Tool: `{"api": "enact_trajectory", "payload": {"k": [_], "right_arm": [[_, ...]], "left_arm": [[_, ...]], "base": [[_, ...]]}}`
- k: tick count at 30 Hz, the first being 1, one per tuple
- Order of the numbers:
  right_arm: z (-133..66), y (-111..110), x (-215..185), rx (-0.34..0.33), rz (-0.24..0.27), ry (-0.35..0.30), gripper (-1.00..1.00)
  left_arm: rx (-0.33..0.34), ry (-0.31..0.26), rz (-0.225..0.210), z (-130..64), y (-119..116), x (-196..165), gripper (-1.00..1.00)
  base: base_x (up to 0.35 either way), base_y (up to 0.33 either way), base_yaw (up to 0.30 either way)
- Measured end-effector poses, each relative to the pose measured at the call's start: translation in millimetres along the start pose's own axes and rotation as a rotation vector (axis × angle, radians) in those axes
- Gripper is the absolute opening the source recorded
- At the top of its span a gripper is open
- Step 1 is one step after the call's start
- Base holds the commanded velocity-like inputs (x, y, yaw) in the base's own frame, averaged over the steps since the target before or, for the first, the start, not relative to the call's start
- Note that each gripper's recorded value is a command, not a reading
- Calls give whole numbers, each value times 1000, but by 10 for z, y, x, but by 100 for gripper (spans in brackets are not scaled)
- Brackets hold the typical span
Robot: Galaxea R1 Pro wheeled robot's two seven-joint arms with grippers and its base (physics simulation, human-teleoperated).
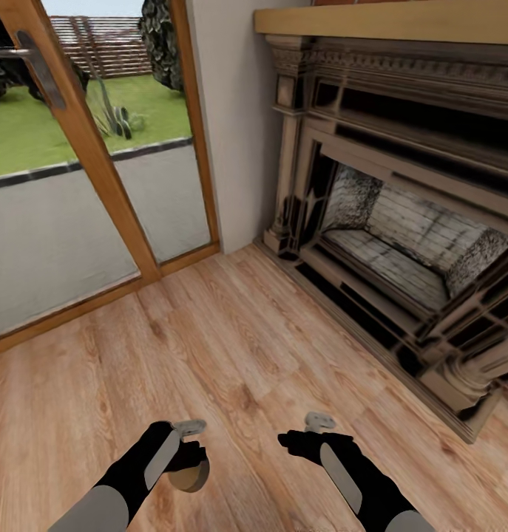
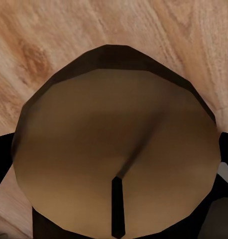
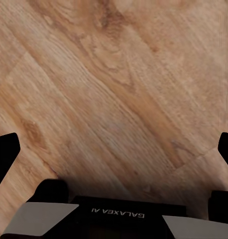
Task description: Place each of the two pumpkins and all three candles from the living room inside a cabinet in the living room (use any cabinet), then make sure every cabinet is closed, and position the cauldron so it is next to a table in the living room.
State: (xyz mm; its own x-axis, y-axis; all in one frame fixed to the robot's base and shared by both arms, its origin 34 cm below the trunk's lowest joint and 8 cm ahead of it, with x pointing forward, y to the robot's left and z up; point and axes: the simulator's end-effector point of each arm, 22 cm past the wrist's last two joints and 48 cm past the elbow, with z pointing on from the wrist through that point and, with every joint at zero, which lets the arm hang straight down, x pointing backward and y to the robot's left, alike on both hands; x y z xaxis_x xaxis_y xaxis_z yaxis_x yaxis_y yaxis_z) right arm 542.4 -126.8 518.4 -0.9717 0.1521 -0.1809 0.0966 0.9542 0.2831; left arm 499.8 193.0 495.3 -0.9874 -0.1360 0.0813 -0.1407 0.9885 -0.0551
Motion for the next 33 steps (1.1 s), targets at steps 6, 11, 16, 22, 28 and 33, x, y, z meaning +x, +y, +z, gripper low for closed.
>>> {"api": "enact_trajectory", "payload": {"k": [6, 11, 16, 22, 28, 33], "right_arm": [[0, -1, 1, 0, 0, 0, 100], [-13, 2, 1, 0, 0, 1, 100], [-85, 20, -10, 0, 1, 1, 100], [-170, 40, -24, 0, 1, 0, 100], [-230, 41, 42, 3, 4, 18, 100], [-292, 98, 58, -20, 4, 23, 100]], "left_arm": [[0, -1, 0, -1, -2, -4, -100], [5, -15, 2, -43, -25, -58, -100], [5, -17, 3, -123, -31, -57, -100], [5, -17, 3, -212, -34, -47, -100], [5, -16, 3, -298, -39, -35, -100], [5, -16, 3, -368, -41, -24, -100]], "base": [[1, 1, -271], [0, 0, -279], [0, 0, -280], [0, 0, -281], [0, 0, -284], [0, 0, -284]]}}
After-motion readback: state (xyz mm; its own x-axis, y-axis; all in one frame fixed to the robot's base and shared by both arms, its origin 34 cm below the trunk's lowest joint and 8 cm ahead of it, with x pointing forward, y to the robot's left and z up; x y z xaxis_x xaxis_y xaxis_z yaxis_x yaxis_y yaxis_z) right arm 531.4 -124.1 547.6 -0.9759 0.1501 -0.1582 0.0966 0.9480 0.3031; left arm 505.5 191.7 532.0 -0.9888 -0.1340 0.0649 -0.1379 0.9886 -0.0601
